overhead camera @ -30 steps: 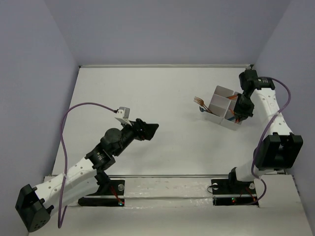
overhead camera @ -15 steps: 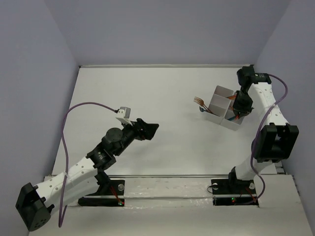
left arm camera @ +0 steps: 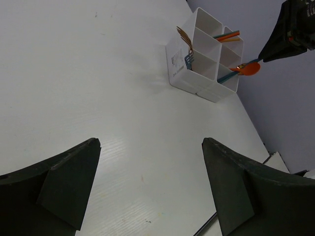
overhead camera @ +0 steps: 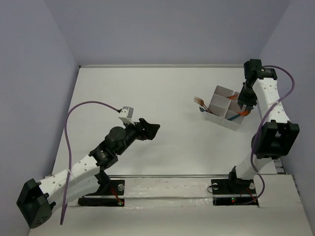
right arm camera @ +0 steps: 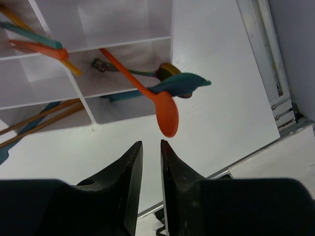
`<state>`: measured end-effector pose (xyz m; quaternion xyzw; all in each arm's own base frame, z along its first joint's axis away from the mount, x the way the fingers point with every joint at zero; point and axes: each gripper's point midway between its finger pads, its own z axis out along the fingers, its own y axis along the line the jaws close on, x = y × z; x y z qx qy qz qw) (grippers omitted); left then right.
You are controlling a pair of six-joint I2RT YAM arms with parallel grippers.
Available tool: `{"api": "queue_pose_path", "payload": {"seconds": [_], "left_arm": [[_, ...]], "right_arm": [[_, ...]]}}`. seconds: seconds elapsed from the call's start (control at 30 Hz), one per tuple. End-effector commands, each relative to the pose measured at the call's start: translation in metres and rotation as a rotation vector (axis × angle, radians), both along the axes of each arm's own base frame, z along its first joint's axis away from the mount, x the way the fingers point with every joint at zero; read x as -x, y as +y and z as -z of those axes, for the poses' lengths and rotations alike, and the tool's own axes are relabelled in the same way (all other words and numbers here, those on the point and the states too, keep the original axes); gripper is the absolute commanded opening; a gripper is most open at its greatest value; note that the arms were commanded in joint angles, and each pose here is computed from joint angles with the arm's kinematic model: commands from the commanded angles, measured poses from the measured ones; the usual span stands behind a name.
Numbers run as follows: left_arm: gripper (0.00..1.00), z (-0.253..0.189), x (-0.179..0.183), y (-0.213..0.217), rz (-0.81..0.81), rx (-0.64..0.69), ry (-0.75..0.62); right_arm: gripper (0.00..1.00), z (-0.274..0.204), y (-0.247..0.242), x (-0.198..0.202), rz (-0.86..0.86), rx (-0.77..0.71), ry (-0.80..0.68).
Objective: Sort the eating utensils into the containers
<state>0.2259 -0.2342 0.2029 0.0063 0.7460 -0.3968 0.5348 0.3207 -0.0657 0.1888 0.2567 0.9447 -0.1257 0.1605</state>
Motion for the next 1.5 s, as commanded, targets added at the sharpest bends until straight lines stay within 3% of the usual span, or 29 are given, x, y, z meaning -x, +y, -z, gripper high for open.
{"api": "queue_pose_path", "payload": {"seconds": [0.0, 0.17, 0.27, 0.43, 0.5, 0.53, 0.57, 0.6, 0.67, 0.8, 0.97, 1.27, 1.47], "left_arm": [[0.96, -0.012, -0.003, -0.004, 0.002, 0.033, -0.042], [0.96, -0.003, -0.006, -0.008, 0.002, 0.013, -0.023], [0.96, 0.001, -0.008, -0.01, 0.004, -0.001, -0.015], [0.96, 0.004, -0.01, -0.013, 0.01, -0.019, -0.015], [0.96, 0.005, -0.012, -0.012, -0.002, -0.027, -0.018], [0.96, 0.003, -0.014, -0.009, -0.018, -0.029, -0.025], [0.96, 0.001, -0.014, -0.007, -0.024, -0.024, -0.032], [0.96, -0.004, -0.015, -0.005, -0.036, -0.017, -0.04], [0.96, -0.016, -0.016, -0.001, -0.06, 0.003, -0.05], [0.96, -0.055, -0.015, 0.005, -0.084, 0.068, -0.097], [0.98, -0.097, -0.011, 0.023, -0.138, 0.102, -0.122], [0.99, -0.178, 0.018, 0.088, -0.273, 0.264, -0.247], [0.99, -0.175, 0.023, 0.104, -0.312, 0.263, -0.256]], "right_arm": [[0.27, -0.016, -0.017, -0.031, 0.017, 0.06, -0.106], [0.28, -0.034, -0.031, -0.049, 0.046, 0.113, -0.187], [0.35, -0.051, -0.02, -0.057, 0.013, 0.059, -0.286], [0.64, -0.088, 0.028, -0.061, -0.176, -0.112, -0.558], [0.85, -0.145, 0.057, -0.049, -0.296, -0.179, -0.814], [1.0, -0.133, 0.065, -0.039, -0.321, -0.208, -0.833], [1.0, -0.146, 0.081, -0.029, -0.395, -0.261, -0.911], [1.0, -0.188, 0.094, -0.009, -0.477, -0.257, -1.092], [1.0, -0.189, 0.116, 0.013, -0.556, -0.35, -1.152], [1.0, -0.214, 0.125, 0.051, -0.562, -0.378, -1.249], [1.0, -0.247, 0.153, 0.114, -0.752, -0.409, -1.414], [1.0, -0.222, 0.162, 0.139, -0.786, -0.421, -1.5], [1.0, -0.227, 0.159, 0.148, -0.772, -0.401, -1.537]]}}
